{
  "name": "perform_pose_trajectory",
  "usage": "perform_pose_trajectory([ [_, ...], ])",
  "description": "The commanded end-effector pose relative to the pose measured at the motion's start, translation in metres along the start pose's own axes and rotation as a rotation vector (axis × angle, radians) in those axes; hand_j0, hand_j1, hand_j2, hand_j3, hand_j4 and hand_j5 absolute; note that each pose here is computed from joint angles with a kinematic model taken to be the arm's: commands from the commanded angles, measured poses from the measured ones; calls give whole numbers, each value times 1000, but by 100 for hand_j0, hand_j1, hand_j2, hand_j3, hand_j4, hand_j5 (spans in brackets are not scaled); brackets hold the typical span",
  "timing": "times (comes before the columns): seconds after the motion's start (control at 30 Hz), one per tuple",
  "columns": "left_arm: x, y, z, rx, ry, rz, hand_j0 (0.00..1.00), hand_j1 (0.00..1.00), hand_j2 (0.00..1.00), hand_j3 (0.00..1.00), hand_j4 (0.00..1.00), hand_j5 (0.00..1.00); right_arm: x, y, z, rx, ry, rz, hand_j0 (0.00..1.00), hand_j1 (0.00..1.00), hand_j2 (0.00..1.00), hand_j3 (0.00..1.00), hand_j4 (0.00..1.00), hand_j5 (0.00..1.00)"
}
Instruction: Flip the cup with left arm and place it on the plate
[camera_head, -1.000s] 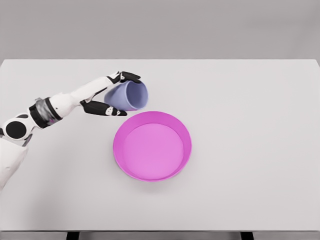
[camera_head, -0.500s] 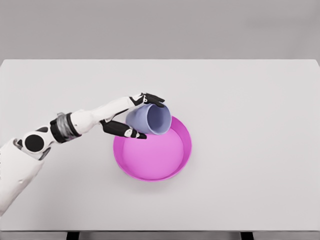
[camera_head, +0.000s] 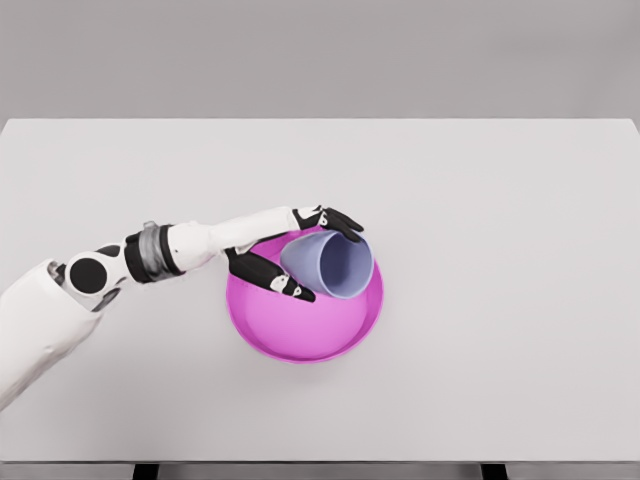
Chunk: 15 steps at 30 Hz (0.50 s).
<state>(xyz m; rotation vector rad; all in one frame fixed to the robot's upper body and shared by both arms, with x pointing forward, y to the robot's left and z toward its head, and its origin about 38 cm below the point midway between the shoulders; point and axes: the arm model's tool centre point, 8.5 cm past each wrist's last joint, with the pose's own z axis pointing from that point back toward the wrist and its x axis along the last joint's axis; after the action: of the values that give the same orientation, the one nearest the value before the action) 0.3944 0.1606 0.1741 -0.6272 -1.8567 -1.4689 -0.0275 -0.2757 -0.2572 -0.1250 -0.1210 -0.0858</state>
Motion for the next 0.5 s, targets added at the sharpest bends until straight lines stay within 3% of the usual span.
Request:
perform_pose_trajectory([
  [0.0,-5,-10,2,-21,11,43,70,70,70,70,70,70,0,0,0,0,0,-1,100,100,100,100,100,100],
  [0.27,-4,-7,-3,-41,8,34,72,72,72,72,72,72,0,0,0,0,0,-1,100,100,100,100,100,100],
  [0.47,-2,-4,-5,-12,-16,72,75,75,75,75,75,75,0,0,0,0,0,1,100,100,100,100,100,100],
])
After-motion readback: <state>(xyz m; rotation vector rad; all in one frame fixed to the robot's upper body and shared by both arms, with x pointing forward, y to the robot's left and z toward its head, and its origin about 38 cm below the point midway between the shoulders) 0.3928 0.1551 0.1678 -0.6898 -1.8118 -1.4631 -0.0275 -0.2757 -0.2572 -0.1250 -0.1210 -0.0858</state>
